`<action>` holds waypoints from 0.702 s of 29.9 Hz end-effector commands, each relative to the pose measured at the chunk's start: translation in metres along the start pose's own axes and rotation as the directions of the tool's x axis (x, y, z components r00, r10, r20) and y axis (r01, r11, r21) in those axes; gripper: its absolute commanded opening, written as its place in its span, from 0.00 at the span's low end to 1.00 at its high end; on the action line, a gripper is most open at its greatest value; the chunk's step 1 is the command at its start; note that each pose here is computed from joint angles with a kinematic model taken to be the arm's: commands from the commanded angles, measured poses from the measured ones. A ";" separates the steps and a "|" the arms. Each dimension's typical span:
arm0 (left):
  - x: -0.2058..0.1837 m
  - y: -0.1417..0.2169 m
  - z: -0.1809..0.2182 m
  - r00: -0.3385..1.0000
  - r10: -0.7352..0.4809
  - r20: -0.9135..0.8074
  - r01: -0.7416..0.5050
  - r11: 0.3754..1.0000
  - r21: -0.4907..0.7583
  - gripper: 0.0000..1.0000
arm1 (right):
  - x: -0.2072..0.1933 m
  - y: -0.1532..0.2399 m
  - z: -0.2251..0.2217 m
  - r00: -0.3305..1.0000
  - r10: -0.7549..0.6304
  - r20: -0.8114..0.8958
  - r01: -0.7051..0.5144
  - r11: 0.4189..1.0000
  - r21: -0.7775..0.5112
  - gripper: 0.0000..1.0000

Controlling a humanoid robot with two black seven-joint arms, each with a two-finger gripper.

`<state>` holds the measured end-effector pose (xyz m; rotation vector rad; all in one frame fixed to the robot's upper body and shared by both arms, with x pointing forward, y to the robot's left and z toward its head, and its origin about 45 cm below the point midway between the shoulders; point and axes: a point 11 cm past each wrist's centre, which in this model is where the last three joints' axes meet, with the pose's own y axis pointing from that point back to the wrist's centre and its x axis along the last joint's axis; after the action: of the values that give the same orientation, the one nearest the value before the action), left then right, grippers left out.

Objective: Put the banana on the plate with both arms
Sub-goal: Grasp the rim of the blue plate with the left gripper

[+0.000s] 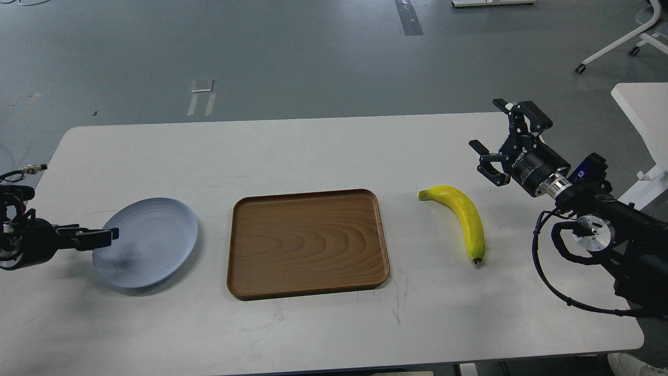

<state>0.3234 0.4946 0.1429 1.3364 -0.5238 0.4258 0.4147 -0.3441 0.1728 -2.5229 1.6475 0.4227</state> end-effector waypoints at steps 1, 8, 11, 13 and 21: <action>-0.007 -0.002 -0.004 1.000 -0.009 -0.012 0.009 1.000 0.011 0.95 | 0.000 0.001 0.001 1.000 0.001 0.001 -0.001 1.000 -0.002 1.00; -0.008 -0.003 -0.003 1.000 -0.012 -0.012 0.012 1.000 0.010 0.73 | 0.000 0.001 0.001 1.000 0.001 0.001 -0.001 1.000 -0.002 1.00; -0.009 -0.003 -0.003 1.000 -0.015 -0.012 0.015 1.000 0.011 0.58 | 0.000 0.001 0.001 1.000 0.001 0.001 -0.001 1.000 -0.002 1.00; -0.012 -0.005 -0.002 1.000 -0.019 -0.013 0.019 1.000 0.007 0.57 | 0.000 0.001 0.001 1.000 0.001 0.002 -0.001 1.000 -0.001 1.00; -0.015 -0.005 -0.003 1.000 -0.023 -0.016 0.024 1.000 0.007 0.57 | 0.001 0.001 0.000 1.000 0.004 -0.001 -0.004 1.000 0.000 1.00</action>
<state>0.3144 0.4962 0.1298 1.3445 -0.4936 0.4185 0.4142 -0.3445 0.1721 -2.5212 1.6492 0.4251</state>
